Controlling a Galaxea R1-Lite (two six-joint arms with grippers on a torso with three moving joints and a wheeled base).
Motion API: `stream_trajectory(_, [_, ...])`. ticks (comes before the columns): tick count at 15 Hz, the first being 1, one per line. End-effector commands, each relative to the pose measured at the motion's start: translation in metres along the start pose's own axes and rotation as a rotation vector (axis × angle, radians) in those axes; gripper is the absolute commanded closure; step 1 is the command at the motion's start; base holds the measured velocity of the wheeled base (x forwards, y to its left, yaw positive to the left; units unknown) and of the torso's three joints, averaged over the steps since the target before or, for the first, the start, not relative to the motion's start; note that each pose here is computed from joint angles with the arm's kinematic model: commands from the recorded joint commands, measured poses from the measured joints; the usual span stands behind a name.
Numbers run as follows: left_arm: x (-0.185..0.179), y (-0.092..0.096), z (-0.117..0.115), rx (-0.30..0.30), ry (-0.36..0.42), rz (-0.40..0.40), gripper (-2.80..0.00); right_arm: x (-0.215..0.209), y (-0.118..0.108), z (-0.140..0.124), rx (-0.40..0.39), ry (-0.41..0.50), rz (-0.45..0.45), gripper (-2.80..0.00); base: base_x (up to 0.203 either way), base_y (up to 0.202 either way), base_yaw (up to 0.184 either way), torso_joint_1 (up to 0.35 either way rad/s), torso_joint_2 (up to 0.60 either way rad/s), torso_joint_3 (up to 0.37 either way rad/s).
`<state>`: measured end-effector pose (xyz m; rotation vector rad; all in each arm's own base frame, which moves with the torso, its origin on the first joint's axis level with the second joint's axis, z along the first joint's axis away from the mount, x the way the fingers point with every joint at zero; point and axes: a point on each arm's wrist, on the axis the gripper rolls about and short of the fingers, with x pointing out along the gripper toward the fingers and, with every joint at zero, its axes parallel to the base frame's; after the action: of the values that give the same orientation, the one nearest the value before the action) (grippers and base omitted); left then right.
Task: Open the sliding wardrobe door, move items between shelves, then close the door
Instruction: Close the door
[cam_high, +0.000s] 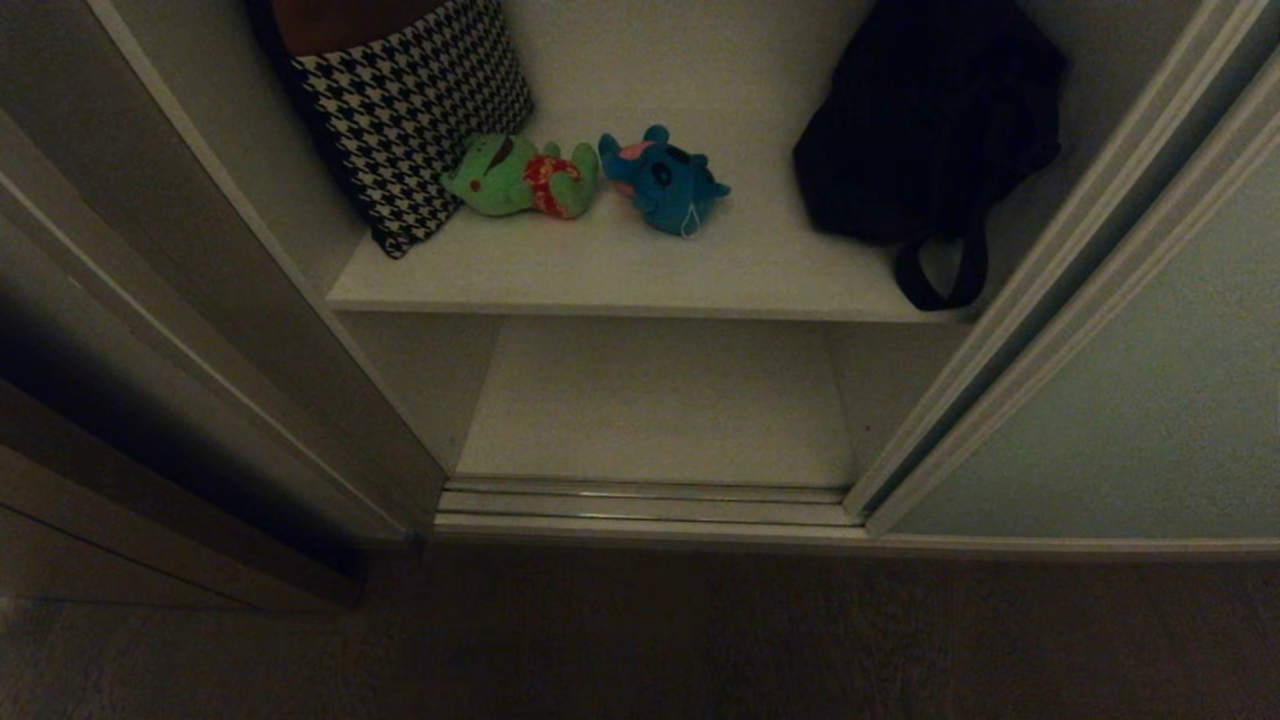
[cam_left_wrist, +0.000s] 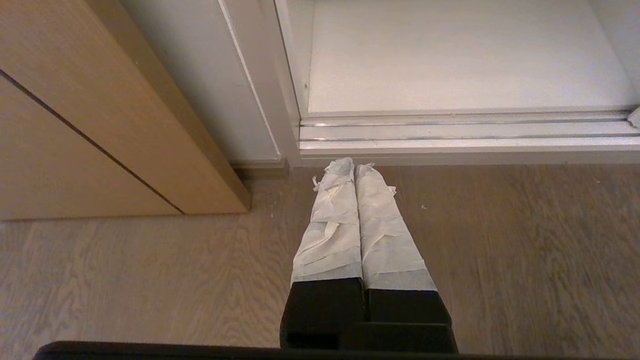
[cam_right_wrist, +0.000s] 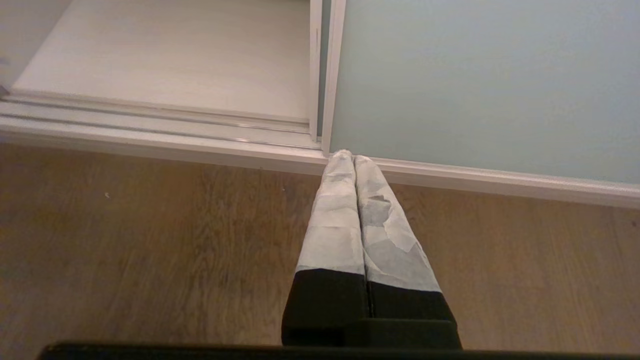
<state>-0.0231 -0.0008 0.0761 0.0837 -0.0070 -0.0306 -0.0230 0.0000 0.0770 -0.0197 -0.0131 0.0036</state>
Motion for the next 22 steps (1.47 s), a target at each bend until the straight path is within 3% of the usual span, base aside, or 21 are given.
stream_trajectory(1, [0.000,0.000,0.000,0.001,0.003,0.000,0.00,0.000,0.000,0.000,-0.005,-0.002,0.001,0.00,0.000,0.000,0.000,0.000,0.00,0.000])
stream_trajectory(6, [0.000,0.000,0.000,0.001,0.003,0.000,0.00,-0.001,0.000,0.002,-0.012,0.021,-0.003,0.00,0.000,0.000,0.000,0.000,0.00,0.000])
stream_trajectory(7, [0.000,0.000,0.000,0.001,0.003,0.000,0.00,-0.004,0.000,0.013,-0.006,0.017,-0.002,0.00,0.000,0.000,0.000,0.000,0.00,0.000])
stream_trajectory(12, [0.000,0.000,0.000,0.001,0.003,0.000,0.00,-0.035,-0.003,0.155,0.073,-0.080,0.004,0.00,0.000,0.000,0.000,0.000,0.00,0.000])
stream_trajectory(14, [0.000,0.000,0.000,0.001,0.003,0.000,0.00,-0.026,-0.004,0.209,0.087,-0.038,-0.010,0.00,0.000,0.000,0.000,0.000,0.00,0.000])
stream_trajectory(18, [0.000,0.000,0.000,0.001,0.004,0.000,0.00,0.032,-0.007,0.249,0.105,0.113,-0.092,0.00,0.000,0.000,0.000,0.000,0.00,0.000])
stream_trajectory(22, [0.000,0.000,0.000,0.001,0.003,0.000,0.00,0.085,-0.011,0.281,0.225,0.083,-0.214,0.00,0.000,0.000,0.000,0.000,0.00,0.000])
